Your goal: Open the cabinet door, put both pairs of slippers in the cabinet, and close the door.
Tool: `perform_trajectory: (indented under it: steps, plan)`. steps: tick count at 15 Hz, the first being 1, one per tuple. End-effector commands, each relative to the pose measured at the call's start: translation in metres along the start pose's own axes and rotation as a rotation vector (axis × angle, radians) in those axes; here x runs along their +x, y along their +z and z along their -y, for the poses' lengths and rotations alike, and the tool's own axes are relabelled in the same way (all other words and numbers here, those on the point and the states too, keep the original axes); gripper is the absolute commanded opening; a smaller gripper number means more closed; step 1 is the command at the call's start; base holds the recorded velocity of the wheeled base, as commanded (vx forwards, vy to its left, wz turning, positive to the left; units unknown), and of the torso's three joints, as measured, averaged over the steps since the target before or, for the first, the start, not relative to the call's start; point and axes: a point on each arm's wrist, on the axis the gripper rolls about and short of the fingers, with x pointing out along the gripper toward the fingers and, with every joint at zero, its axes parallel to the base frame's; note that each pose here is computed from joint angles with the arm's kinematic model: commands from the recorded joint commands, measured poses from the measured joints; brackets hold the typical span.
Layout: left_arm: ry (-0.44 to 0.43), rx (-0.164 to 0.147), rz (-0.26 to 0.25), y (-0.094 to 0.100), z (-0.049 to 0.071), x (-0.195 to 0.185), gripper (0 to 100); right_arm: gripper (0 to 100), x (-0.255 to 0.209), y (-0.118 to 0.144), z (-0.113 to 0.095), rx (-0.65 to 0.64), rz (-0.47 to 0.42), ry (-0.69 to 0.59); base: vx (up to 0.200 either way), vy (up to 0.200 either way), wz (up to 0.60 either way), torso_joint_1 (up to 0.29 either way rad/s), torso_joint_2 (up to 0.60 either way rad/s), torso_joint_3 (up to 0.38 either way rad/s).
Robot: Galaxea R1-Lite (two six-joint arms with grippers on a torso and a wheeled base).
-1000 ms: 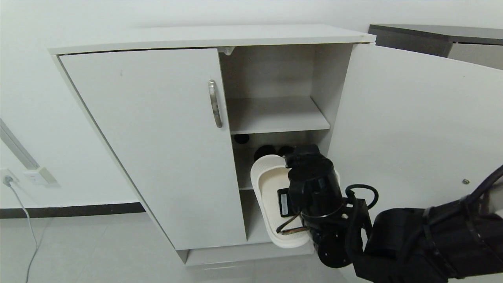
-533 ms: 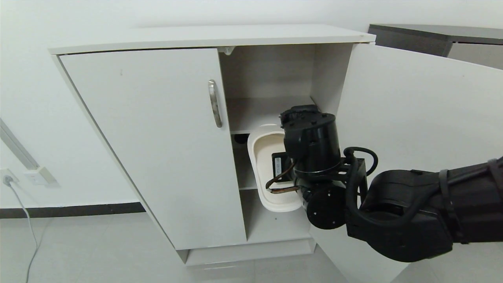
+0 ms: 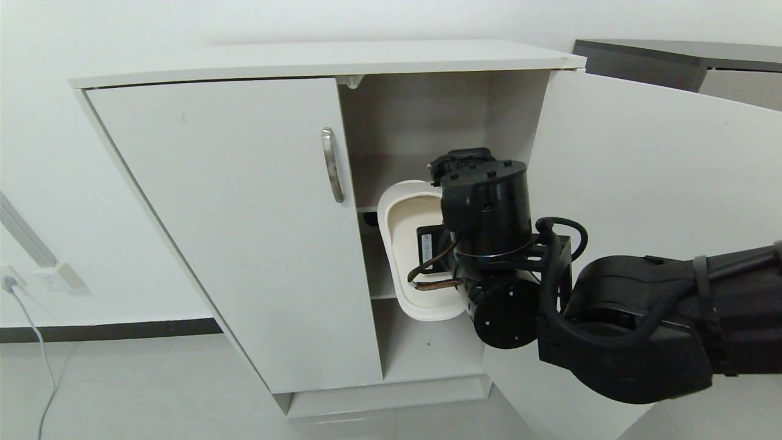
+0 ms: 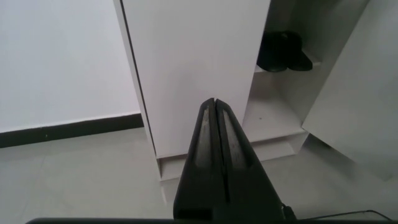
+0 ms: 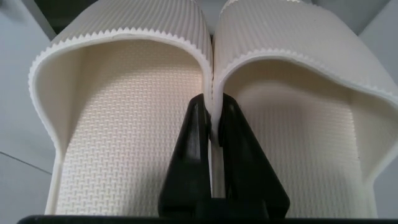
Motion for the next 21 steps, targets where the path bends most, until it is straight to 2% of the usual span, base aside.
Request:
perform_trajectory:
  steps: [1, 7, 13, 18, 21]
  plan:
    - [0.0, 0.0, -0.001, 0.0, 0.0, 0.0, 0, 0, 0.0, 0.005, 0.0, 0.009, 0.009, 0.004, 0.2, 0.0, 0.0, 0.007, 0.0, 0.007]
    - [0.0, 0.0, -0.001, 0.0, 0.0, 0.0, 0, 0, 0.009, -0.006, -0.008, -0.009, -0.007, 0.0, 0.2, 0.0, 0.0, 0.002, 0.0, 0.005]
    - [0.0, -0.002, -0.001, 0.0, 0.0, 0.0, 0, 0, 0.021, -0.004, -0.018, 0.011, 0.009, 0.005, 0.0, 0.0, 0.0, 0.0, 0.0, 0.0]
    - [0.0, -0.002, -0.001, 0.0, 0.0, 0.0, 0, 0, 0.047, 0.006, -0.008, -0.015, -0.047, -0.016, 0.0, 0.0, 0.0, 0.0, 0.0, 0.0]
    - [0.0, -0.003, -0.001, 0.0, 0.0, 0.0, 0, 0, 0.062, 0.013, -0.006, 0.009, -0.04, -0.027, 0.0, 0.0, 0.0, 0.0, 0.0, 0.0]
